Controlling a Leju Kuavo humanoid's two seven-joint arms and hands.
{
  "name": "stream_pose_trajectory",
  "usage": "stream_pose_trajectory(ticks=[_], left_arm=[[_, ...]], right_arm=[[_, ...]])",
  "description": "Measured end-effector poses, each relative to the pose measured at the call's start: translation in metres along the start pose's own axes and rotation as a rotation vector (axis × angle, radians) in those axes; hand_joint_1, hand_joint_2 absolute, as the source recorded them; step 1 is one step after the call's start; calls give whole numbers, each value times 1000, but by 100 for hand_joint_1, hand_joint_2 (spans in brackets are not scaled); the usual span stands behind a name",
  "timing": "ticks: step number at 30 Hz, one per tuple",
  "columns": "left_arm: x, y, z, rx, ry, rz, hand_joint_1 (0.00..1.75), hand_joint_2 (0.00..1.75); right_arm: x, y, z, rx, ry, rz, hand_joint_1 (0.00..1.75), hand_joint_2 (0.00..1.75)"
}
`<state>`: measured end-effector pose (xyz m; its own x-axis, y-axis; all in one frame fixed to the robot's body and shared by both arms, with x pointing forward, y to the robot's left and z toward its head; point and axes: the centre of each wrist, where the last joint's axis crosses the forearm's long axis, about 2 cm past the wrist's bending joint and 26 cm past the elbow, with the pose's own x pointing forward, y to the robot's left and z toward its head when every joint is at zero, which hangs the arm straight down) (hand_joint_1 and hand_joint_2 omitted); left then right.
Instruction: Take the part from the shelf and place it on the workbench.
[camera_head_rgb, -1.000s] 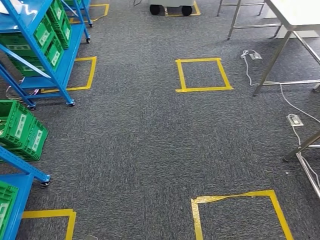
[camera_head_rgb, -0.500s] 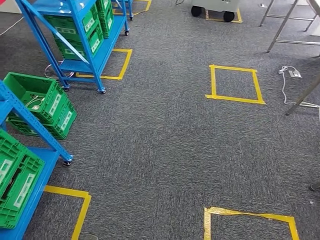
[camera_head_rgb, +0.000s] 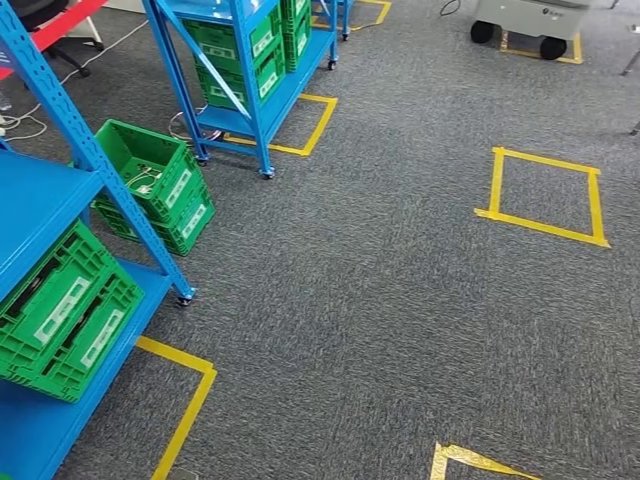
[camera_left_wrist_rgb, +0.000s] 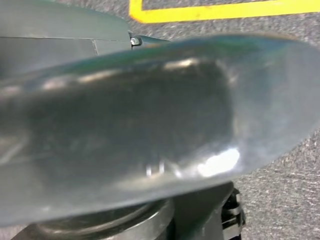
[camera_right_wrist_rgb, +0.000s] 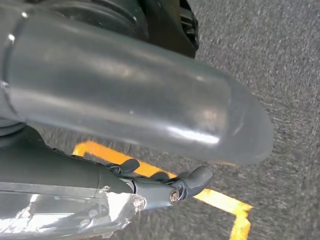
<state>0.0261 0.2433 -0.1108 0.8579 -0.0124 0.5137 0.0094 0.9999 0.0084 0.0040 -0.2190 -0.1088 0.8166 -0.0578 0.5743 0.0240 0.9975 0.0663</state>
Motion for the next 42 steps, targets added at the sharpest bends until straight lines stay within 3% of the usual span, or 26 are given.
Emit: stream_pose_trajectory(ticks=[42], left_arm=[[2,2,-1,8,-5,-17,0,0]], right_arm=[[2,1,-1,4,0,12,0,0]])
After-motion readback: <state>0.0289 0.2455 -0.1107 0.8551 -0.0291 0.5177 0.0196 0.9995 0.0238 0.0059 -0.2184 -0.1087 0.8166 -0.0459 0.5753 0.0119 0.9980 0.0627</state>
